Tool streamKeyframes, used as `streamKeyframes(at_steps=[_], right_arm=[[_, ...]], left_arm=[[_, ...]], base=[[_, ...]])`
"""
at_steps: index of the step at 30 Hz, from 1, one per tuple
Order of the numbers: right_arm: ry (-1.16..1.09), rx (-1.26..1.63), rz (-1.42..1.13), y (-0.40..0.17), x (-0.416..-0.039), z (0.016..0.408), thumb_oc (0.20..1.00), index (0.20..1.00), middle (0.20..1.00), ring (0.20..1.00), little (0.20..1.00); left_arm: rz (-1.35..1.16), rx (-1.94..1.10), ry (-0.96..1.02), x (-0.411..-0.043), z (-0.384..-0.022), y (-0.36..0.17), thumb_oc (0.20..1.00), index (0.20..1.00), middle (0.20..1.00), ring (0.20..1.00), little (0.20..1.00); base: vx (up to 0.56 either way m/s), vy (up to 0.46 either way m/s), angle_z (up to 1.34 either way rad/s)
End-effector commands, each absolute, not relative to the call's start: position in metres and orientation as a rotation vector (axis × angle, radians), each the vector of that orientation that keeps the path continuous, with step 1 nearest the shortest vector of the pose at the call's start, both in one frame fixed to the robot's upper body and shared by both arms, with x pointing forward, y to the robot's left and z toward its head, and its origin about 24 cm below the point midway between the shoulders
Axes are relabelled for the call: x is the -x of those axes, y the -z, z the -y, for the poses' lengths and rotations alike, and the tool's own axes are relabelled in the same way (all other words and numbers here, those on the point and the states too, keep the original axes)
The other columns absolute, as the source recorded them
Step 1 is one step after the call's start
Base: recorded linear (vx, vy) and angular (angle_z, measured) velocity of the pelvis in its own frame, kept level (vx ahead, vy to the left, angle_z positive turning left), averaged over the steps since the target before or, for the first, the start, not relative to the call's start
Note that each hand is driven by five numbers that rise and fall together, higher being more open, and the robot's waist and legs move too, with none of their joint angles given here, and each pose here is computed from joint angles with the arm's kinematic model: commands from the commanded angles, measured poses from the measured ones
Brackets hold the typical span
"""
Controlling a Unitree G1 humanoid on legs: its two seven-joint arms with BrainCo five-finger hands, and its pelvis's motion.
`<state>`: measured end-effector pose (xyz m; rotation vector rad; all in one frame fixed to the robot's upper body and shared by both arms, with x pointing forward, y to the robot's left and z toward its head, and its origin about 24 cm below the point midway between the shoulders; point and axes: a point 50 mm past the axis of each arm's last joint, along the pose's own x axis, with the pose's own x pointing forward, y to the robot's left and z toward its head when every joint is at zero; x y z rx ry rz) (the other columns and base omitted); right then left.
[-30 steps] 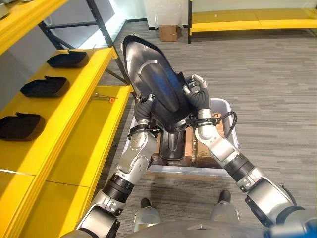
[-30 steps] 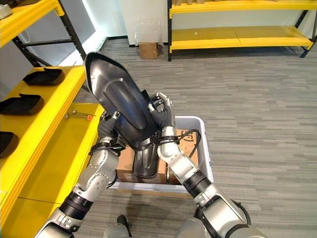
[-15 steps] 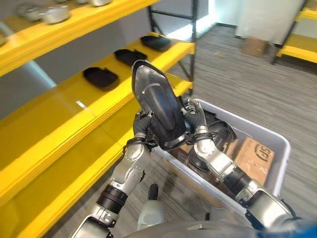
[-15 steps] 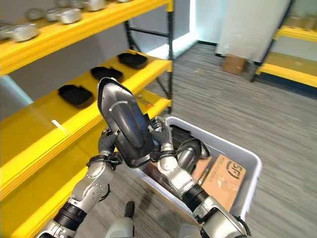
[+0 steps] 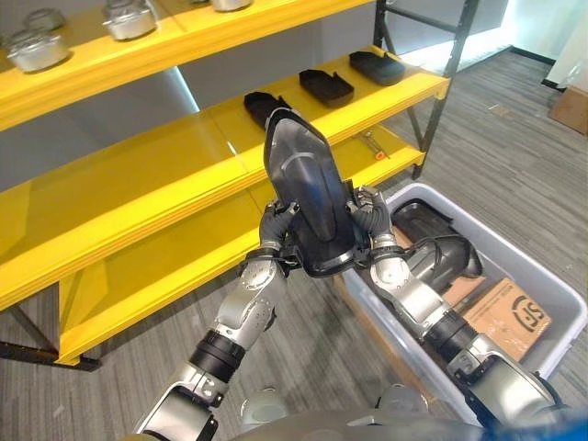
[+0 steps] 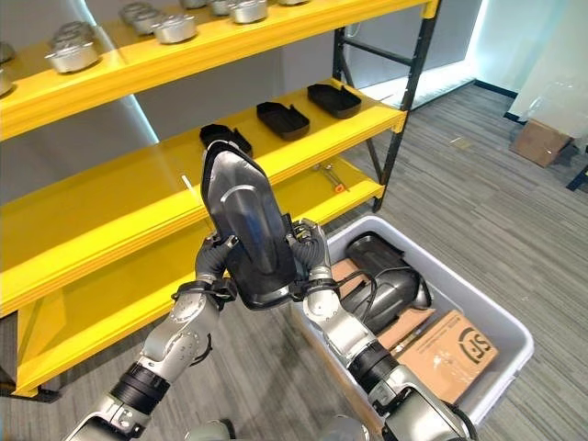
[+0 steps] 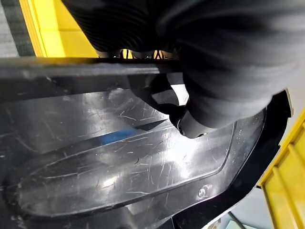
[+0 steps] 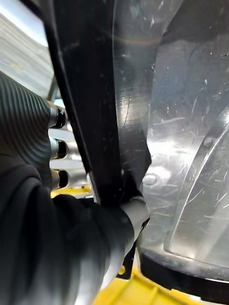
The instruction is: Move parts from the plastic box to the shelf.
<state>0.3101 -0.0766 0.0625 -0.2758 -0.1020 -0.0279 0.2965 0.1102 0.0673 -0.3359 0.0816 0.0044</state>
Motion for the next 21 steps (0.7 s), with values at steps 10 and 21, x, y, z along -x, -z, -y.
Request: streamKeyframes(at_steps=[10,21], right_arm=[[-0.119,0.146,0.081,-0.075,-0.317,0.028,0.200,0.200,0.200,0.200,0.200],[-0.236,0.122,0.113,-0.109,-0.317,0.028,0.200,0.200,0.200,0.200,0.200]], left_arm=[[0.163,0.363,0.160,-0.298,-0.087,-0.124,0.200,0.200,0.200,0.200,0.200],[0.185,0.314,0.105,-0.299,-0.101,-0.125,0.200,0.200,0.200,0.200,0.200]], base=[[-0.02,0.352,0.13],[-0.11,0.228,-0.20]])
